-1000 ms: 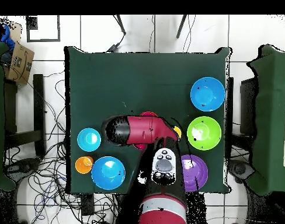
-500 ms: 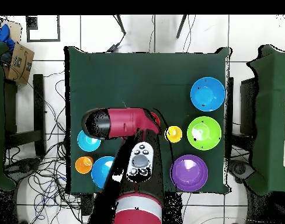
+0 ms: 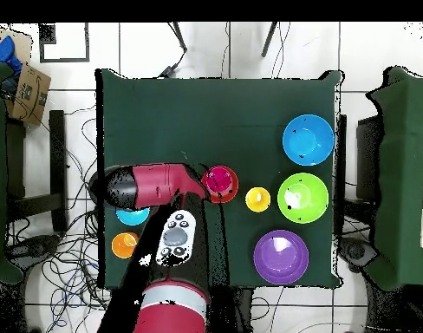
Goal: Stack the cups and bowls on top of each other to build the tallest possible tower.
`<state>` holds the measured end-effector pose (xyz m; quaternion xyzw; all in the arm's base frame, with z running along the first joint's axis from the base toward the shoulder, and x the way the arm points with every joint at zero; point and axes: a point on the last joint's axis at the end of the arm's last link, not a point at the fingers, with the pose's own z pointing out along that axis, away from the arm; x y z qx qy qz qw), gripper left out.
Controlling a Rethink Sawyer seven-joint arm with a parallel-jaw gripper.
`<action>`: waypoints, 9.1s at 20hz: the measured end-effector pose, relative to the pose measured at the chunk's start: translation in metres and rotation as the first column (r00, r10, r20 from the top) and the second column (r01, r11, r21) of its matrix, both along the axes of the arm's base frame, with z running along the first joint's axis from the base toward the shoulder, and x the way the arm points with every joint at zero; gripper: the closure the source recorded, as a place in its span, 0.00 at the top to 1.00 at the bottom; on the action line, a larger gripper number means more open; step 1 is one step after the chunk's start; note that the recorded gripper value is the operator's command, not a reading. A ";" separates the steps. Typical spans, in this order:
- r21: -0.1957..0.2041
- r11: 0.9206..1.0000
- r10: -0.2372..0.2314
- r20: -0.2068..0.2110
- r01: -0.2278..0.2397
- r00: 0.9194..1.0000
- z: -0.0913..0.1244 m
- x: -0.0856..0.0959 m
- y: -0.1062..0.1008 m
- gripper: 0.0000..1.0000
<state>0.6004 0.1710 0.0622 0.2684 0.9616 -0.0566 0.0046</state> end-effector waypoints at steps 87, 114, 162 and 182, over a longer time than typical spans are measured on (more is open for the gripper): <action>-0.026 0.982 -0.185 0.060 0.187 0.981 -0.058 -0.050 0.153 1.00; 0.039 0.972 -0.234 0.222 0.231 0.947 -0.093 -0.027 0.118 1.00; 0.128 0.916 -0.362 -0.142 0.379 0.921 -0.086 -0.066 0.117 1.00; 0.116 0.928 -0.340 -0.127 0.355 0.932 -0.077 -0.073 0.123 0.00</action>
